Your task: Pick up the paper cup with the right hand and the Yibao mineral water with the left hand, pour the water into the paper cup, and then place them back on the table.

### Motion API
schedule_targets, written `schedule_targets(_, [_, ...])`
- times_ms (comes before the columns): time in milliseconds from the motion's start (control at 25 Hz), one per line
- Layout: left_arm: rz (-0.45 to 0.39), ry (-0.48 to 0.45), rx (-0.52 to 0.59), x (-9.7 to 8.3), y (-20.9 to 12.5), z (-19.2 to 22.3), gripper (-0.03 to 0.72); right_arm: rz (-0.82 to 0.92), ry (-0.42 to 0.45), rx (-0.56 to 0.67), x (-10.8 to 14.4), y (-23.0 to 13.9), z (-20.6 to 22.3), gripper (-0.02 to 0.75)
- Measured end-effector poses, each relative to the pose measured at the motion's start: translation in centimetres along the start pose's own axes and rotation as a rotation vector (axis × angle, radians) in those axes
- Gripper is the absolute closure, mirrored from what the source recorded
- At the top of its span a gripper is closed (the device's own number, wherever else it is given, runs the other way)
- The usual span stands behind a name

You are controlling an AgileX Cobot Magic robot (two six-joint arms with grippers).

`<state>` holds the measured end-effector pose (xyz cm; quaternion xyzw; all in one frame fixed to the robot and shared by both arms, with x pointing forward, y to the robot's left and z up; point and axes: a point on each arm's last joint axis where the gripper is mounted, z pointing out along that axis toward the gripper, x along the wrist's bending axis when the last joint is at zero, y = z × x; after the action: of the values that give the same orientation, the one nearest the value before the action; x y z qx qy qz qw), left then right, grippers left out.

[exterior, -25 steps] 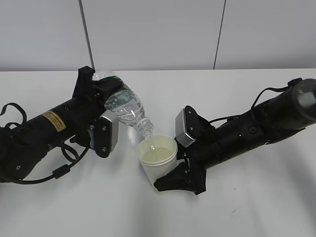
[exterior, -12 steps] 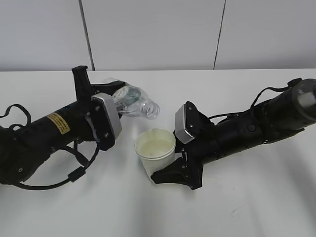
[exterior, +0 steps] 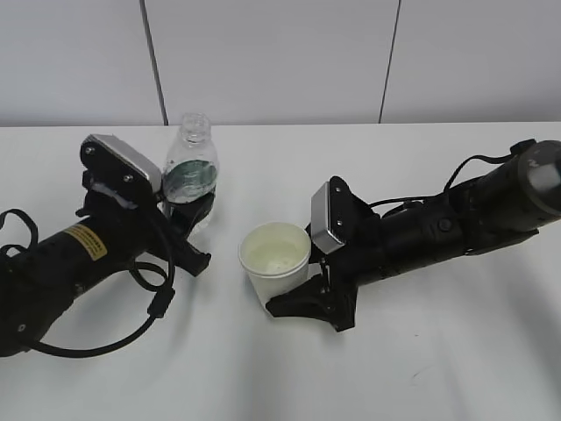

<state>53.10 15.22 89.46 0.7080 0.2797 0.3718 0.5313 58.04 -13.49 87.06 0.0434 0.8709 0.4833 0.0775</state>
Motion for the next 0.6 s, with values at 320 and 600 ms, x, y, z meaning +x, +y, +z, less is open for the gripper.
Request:
schedule_targets(320, [-0.164, -0.053, 0.045, -0.8, -0.8, -1.3, 0.375, 0.031, -0.239, -0.001, -2.1, -0.1, -0.2, 0.21])
schedule_targets(600, [-0.143, -0.175, 0.067, -2.2, -1.8, -1.3, 0.375, 0.125, -0.432, -0.004, -3.7, -0.5, -0.6, 0.211])
